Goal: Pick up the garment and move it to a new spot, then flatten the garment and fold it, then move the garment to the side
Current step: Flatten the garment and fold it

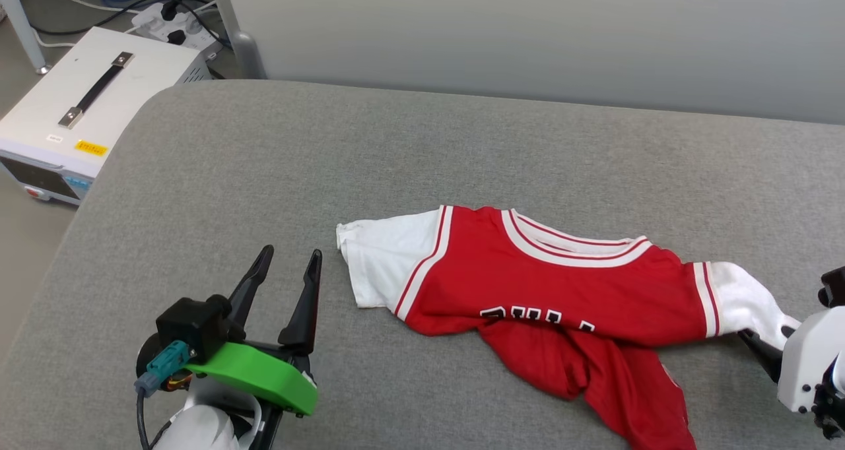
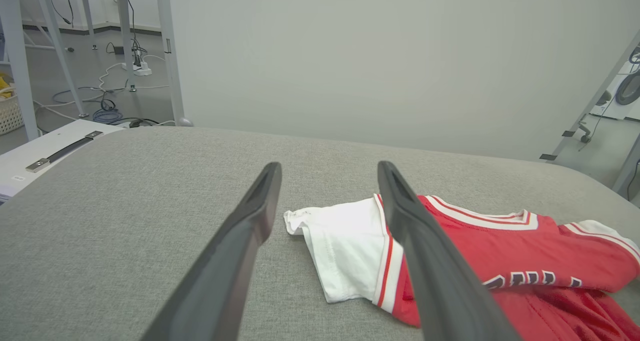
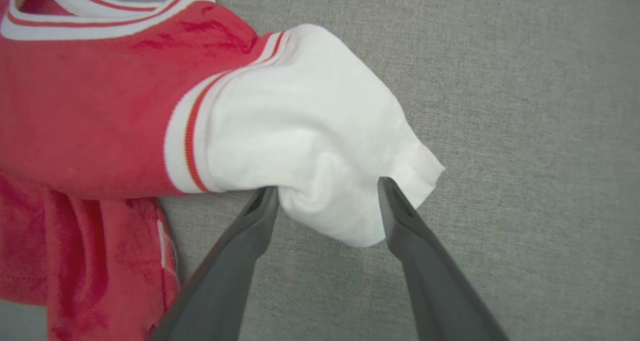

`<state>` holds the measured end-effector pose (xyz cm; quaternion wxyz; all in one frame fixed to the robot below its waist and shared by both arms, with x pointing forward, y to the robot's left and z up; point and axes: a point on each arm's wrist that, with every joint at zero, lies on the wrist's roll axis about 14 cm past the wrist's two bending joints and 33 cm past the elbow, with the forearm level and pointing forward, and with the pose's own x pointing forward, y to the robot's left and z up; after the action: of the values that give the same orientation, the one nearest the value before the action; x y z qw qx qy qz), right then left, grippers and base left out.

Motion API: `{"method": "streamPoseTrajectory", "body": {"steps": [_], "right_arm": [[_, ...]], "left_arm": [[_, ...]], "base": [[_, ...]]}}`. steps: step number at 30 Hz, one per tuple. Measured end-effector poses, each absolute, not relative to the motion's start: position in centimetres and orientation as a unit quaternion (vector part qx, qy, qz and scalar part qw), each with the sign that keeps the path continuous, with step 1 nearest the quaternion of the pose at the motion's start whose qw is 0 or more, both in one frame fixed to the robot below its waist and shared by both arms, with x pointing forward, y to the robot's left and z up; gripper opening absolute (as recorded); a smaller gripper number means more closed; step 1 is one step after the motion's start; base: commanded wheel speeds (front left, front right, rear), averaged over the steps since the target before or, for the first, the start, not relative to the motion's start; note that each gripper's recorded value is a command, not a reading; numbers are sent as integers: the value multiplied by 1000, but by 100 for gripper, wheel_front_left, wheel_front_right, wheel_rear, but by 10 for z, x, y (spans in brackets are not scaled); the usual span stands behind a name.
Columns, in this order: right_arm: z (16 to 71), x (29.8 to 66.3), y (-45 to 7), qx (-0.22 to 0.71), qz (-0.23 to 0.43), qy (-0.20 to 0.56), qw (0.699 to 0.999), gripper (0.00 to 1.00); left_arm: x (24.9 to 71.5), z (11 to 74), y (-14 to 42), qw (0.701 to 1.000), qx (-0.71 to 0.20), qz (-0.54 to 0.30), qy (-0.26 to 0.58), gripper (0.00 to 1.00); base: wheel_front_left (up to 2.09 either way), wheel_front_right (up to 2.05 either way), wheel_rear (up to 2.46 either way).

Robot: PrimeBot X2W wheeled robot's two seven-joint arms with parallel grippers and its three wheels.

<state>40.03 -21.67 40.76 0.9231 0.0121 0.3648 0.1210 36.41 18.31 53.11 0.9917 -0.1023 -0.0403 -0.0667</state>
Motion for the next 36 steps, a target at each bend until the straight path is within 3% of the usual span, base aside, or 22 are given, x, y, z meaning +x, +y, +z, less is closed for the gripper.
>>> {"method": "streamPoseTrajectory", "body": {"steps": [10, 18, 26, 36], "right_arm": [[492, 405, -233, 58, 77, 155, 983, 100], [524, 383, -231, 88, 39, 66, 993, 100], [535, 384, -235, 79, 11, 44, 996, 100], [521, 388, -246, 73, -19, 61, 995, 100]], "left_arm": [[367, 537, 168, 988, -115, -89, -48, 100], [375, 523, 159, 988, -111, -102, -23, 100], [422, 494, 142, 976, -50, -177, 116, 100], [481, 446, 151, 912, 12, -208, 355, 100]], "base": [[0, 0, 0], [0, 0, 0], [0, 0, 0], [0, 0, 0]]}}
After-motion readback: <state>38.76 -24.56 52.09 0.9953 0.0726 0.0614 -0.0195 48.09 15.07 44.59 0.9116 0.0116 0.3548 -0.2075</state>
